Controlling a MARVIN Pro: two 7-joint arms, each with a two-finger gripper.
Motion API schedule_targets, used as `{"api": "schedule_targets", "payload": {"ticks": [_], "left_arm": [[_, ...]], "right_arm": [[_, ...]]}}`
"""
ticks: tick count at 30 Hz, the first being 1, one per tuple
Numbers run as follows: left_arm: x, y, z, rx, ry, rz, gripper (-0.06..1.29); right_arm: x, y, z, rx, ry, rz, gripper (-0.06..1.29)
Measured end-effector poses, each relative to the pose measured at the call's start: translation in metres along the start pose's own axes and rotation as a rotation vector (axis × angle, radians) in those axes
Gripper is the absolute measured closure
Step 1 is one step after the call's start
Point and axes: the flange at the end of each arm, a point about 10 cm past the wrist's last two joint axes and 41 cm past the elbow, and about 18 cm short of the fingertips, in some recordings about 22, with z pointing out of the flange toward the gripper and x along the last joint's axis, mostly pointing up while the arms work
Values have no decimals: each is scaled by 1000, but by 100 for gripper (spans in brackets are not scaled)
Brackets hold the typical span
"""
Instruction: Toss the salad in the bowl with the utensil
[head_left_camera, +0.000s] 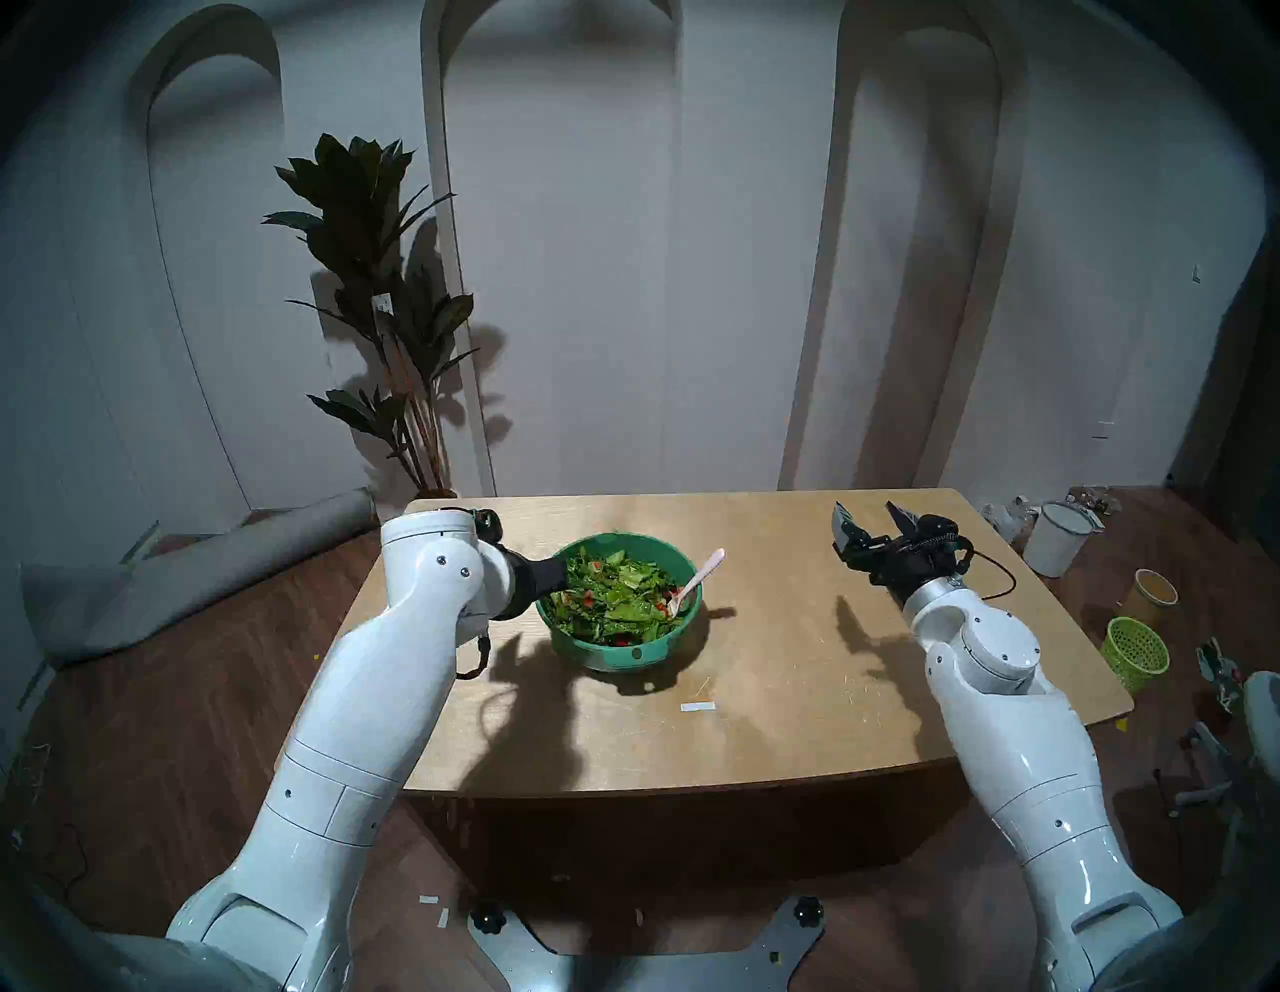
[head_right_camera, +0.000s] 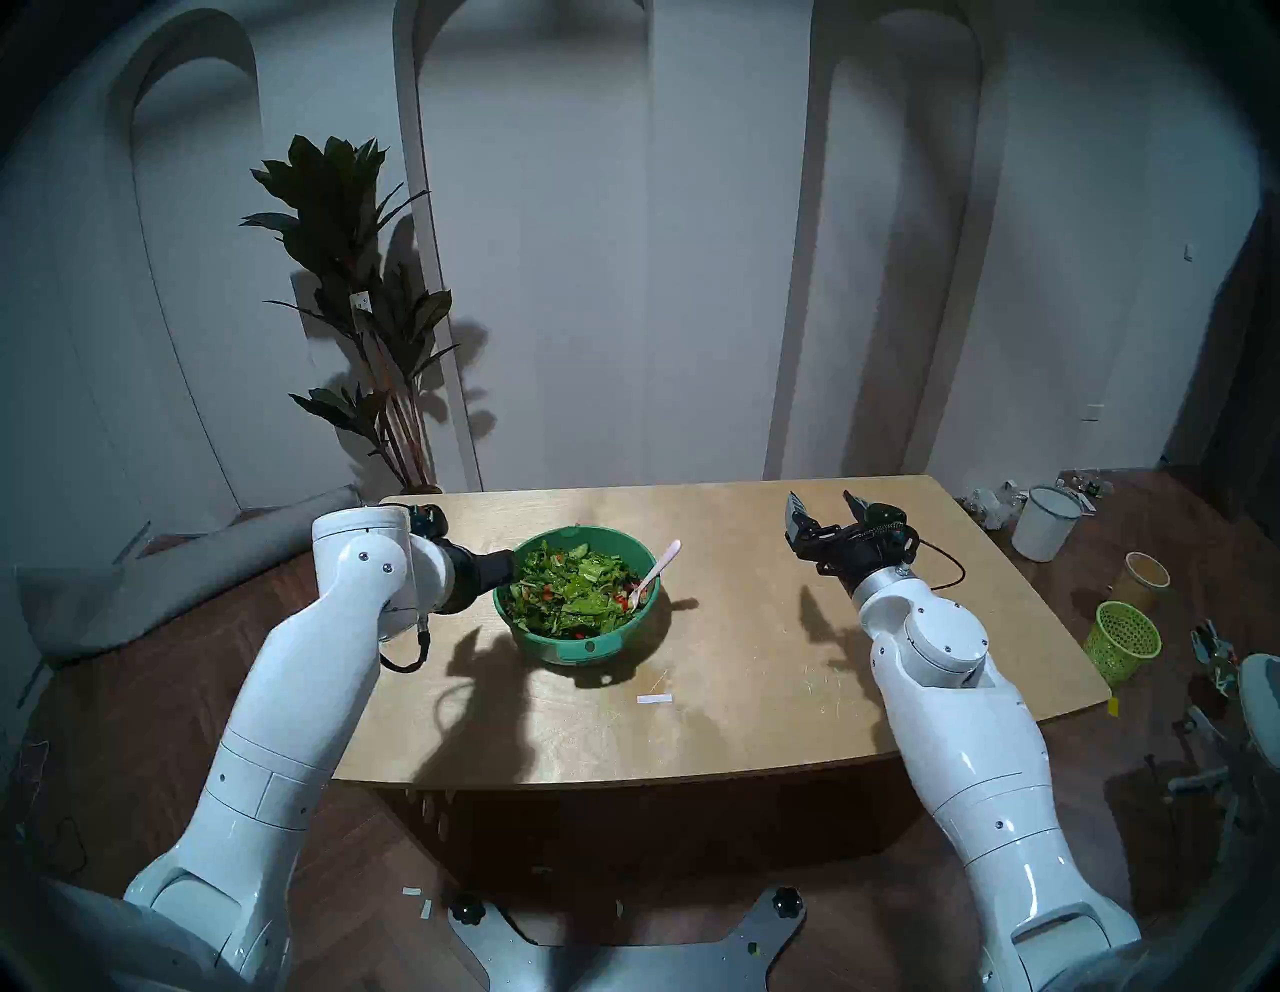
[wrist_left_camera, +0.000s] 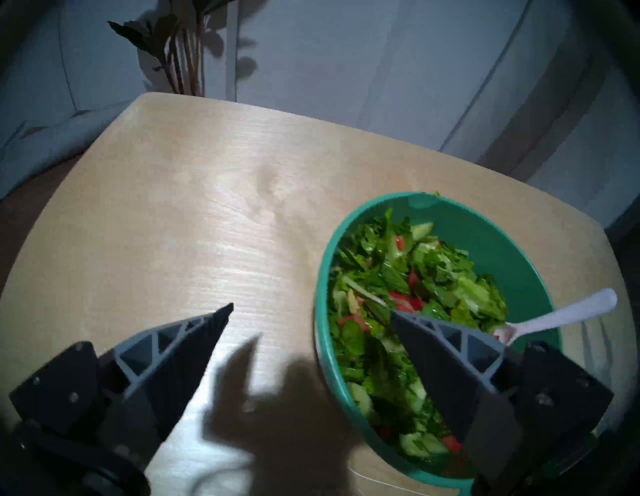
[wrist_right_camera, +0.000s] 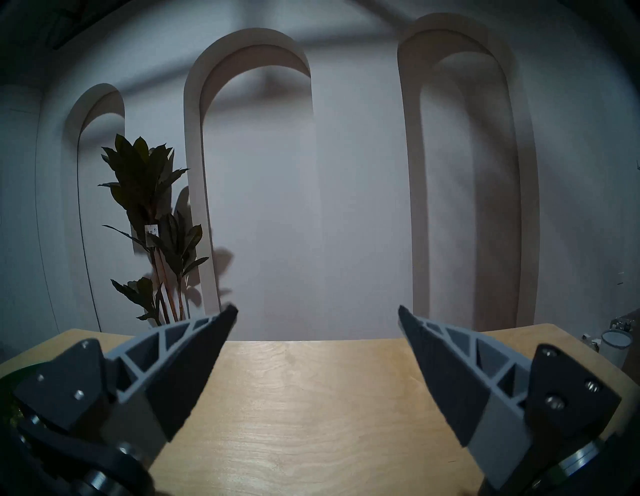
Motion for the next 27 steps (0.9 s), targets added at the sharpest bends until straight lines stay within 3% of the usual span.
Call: {"api": "schedule_targets", "payload": {"ticks": [8,18,27], "left_arm": [[-4,8,3,-57,-51,22,0],[-8,-8,25,-6,-116,35,0],[-2,-15,31,20,-125,46,0]], "right_arm": [[6,8,-5,0,-12,-18,0],[9,12,-9,-5,-1,-10,0],[11,13,-8,-11,5,1,0]]}}
